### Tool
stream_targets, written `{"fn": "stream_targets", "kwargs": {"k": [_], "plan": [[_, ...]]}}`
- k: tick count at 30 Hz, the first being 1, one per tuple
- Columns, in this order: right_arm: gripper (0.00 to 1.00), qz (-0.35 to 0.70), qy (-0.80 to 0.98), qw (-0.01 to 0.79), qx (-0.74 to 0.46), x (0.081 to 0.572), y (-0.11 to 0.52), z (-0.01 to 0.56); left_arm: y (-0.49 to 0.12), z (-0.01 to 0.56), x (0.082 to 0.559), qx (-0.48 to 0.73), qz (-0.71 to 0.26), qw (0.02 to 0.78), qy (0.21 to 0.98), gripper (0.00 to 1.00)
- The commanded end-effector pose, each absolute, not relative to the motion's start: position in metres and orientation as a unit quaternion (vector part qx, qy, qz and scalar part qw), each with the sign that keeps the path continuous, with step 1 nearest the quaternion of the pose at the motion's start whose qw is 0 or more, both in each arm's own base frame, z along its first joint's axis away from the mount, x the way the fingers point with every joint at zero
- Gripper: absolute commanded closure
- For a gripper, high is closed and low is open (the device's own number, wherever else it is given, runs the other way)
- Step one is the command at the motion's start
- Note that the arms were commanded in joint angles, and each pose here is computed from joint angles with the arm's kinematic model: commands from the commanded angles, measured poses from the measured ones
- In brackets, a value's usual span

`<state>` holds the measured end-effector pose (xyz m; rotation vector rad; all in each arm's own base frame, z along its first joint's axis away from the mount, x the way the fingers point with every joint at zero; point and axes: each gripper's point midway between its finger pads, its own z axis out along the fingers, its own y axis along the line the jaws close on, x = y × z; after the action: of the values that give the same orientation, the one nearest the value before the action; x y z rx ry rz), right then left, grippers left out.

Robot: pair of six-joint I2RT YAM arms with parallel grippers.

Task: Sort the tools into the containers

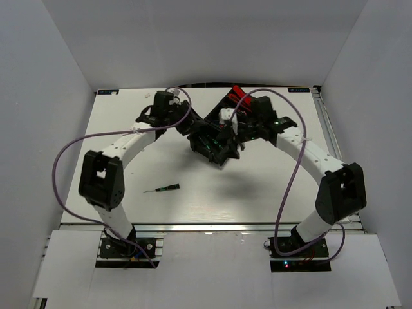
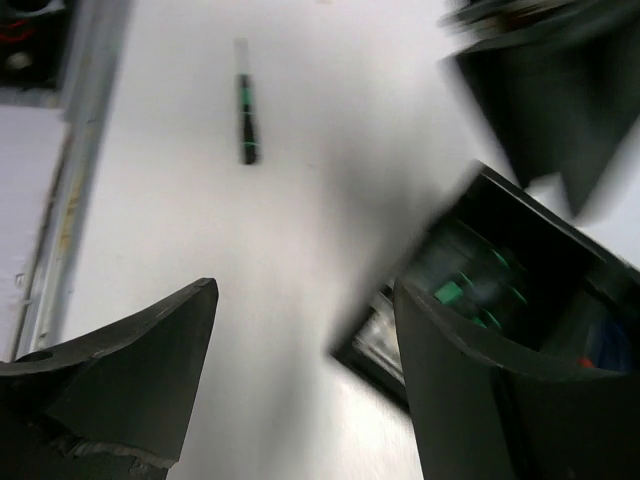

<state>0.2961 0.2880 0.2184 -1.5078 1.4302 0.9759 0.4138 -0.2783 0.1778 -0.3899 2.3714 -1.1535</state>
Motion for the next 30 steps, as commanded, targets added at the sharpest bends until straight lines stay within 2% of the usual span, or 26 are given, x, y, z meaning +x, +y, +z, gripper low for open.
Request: {"fn": "stream_targets", "kwargs": {"k": [1,3,5,6,7,11,15,21,30], "plan": [[0.23,0.403,0.49,0.366,-0.681,0.254,0.32,0.203,-0.219,0.247,0.411,-0.117,-0.374,0.367,0.843,0.44],[0.23,0.402,0.465,0.341,-0.712,0.232,0.339,0.191,-0.191,0.234,0.396,-0.128,-0.342,0.375,0.852,0.41],[0.23,0.386,0.452,0.326,-0.735,0.227,0.353,0.175,-0.155,0.252,0.381,-0.142,-0.323,0.417,0.838,0.35],[0.23,0.385,0.437,0.319,-0.747,0.217,0.367,0.17,-0.144,0.237,0.37,-0.151,-0.309,0.41,0.845,0.32],[0.23,0.373,0.449,0.305,-0.752,0.218,0.373,0.155,-0.126,0.247,0.359,-0.153,-0.295,0.432,0.838,0.27],[0.23,0.33,0.46,0.296,-0.769,0.217,0.408,0.126,-0.098,0.244,0.329,-0.163,-0.251,0.459,0.837,0.17],[0.22,0.292,0.465,0.309,-0.777,0.217,0.445,0.106,-0.083,0.245,0.31,-0.175,-0.225,0.479,0.831,0.16],[0.24,0.271,0.502,0.288,-0.769,0.229,0.486,0.067,-0.063,0.259,0.292,-0.186,-0.187,0.511,0.818,0.13],[0.29,0.247,0.526,0.265,-0.769,0.229,0.481,0.031,-0.048,0.265,0.278,-0.204,-0.161,0.525,0.81,0.1]]}}
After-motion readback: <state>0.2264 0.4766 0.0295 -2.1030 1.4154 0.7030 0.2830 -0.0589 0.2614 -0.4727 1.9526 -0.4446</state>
